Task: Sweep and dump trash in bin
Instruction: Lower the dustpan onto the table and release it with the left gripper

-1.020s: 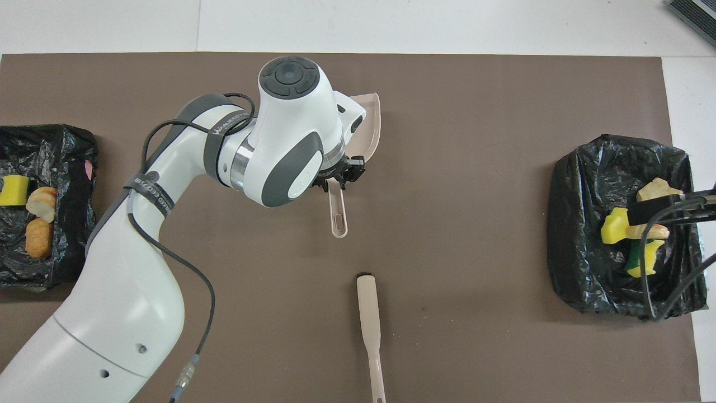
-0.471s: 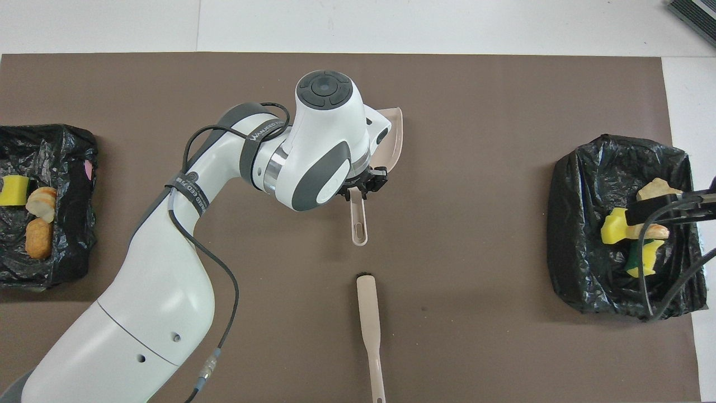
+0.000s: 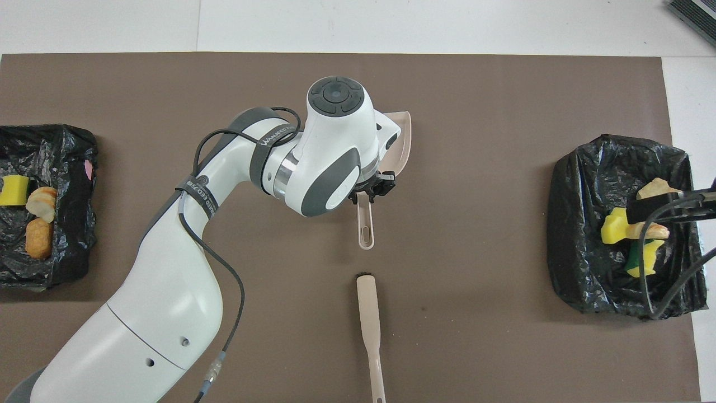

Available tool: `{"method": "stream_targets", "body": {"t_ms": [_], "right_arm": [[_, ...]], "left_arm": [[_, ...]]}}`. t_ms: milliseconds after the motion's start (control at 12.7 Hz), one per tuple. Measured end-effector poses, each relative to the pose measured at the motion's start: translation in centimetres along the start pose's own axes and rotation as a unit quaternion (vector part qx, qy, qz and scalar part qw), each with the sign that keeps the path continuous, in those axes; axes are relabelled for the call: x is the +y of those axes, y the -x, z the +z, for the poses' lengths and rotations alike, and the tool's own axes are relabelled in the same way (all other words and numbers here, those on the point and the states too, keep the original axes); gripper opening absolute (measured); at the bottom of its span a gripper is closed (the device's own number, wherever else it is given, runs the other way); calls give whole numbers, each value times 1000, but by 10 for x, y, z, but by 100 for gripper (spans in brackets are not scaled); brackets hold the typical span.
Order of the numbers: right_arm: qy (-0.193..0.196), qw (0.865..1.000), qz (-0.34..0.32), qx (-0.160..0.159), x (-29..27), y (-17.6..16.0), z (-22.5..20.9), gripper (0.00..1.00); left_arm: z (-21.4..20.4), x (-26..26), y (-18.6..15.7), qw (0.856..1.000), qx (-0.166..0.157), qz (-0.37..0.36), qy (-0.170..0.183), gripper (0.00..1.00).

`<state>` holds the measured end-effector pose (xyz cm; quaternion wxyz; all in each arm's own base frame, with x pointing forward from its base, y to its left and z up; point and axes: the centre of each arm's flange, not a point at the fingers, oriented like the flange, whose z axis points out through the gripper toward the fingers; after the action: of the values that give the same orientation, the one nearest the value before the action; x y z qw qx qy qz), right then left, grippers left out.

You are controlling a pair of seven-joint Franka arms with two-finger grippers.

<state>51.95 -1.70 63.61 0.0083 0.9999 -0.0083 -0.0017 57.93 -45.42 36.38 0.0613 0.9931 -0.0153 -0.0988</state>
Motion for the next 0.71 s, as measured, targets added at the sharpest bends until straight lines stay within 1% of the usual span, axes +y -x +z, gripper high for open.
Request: {"method": "stream_targets", "body": {"t_ms": [157, 235, 392, 471, 549, 706], "right_arm": [[0, 1000, -5, 0, 2, 0, 0, 100], [0, 1000, -6, 0, 3, 0, 0, 100], [0, 1000, -13, -1, 3, -1, 1, 100], [0, 1000, -19, -1, 4, -1, 1, 100], [0, 1000, -22, -2, 4, -1, 2, 100], [0, 1000, -22, -2, 4, -1, 2, 100]], "left_arm": [[1, -3, -2, 1000, 0, -2, -2, 32], [1, -5, -3, 1000, 1, -4, -2, 40], [0, -8, -6, 1000, 3, -6, -3, 63], [-3, -8, -5, 1000, 6, -6, -4, 63], [-10, -9, -4, 1000, 12, -5, -4, 70], [-39, -20, 0, 999, 31, -9, -4, 95]]}}
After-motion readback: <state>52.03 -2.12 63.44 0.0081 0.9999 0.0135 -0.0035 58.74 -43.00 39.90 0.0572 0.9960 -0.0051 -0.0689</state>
